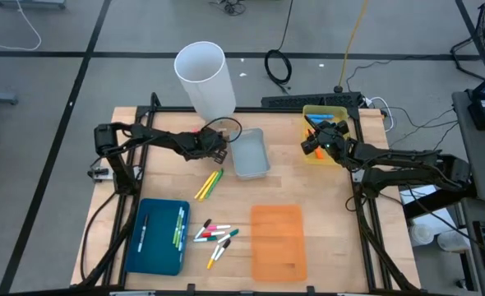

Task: Pick & Place Markers
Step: Put the large pink highlighter pen in the yellow bin

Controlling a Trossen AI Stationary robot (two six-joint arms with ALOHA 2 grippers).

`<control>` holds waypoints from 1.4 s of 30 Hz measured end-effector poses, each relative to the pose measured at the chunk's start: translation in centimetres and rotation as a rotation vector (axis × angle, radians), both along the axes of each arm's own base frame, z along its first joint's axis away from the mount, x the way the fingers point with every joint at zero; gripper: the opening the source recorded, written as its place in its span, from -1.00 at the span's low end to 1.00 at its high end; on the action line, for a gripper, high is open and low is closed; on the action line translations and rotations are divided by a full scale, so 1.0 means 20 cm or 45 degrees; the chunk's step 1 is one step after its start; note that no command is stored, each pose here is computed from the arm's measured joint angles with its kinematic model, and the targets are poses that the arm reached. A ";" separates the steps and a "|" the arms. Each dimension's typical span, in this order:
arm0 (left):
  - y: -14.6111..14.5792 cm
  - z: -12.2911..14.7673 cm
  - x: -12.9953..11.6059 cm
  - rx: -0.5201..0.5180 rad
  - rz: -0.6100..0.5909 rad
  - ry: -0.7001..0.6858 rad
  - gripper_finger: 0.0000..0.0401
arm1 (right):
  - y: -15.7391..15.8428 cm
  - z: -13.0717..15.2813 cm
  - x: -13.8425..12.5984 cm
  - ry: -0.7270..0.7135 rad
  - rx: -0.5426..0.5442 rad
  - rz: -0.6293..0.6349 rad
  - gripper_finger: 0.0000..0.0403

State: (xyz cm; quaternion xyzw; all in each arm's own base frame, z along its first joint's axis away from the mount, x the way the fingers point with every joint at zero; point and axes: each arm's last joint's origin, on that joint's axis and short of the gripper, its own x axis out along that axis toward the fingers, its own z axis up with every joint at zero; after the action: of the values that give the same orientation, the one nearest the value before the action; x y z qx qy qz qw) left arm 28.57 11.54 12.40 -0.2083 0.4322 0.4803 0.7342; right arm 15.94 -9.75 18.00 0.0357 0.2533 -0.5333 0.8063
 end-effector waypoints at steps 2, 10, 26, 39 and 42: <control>-0.01 -0.01 -0.01 -0.034 0.009 0.028 -0.97 | 0.00 0.00 0.00 0.000 0.000 0.000 0.18; -0.12 -0.01 -0.01 -0.081 -0.016 0.084 -0.93 | 0.00 0.00 0.00 0.000 0.000 0.000 0.18; -0.35 0.27 -0.27 0.216 0.173 0.049 -0.99 | 0.00 0.00 0.00 0.004 -0.001 0.002 0.18; -0.18 0.03 -0.58 0.114 0.334 -0.665 -0.99 | 0.00 0.00 0.00 0.003 -0.001 0.003 0.18; -0.09 0.03 -0.62 0.186 0.430 -0.719 -0.99 | 0.00 0.00 0.00 0.001 -0.001 0.002 0.18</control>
State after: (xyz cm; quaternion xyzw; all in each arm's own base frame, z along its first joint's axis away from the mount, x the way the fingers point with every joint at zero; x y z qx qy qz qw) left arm 16.15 9.66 13.07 -0.3486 0.1356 0.5481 0.7481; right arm 15.95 -9.75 18.01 0.0351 0.2535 -0.5328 0.8066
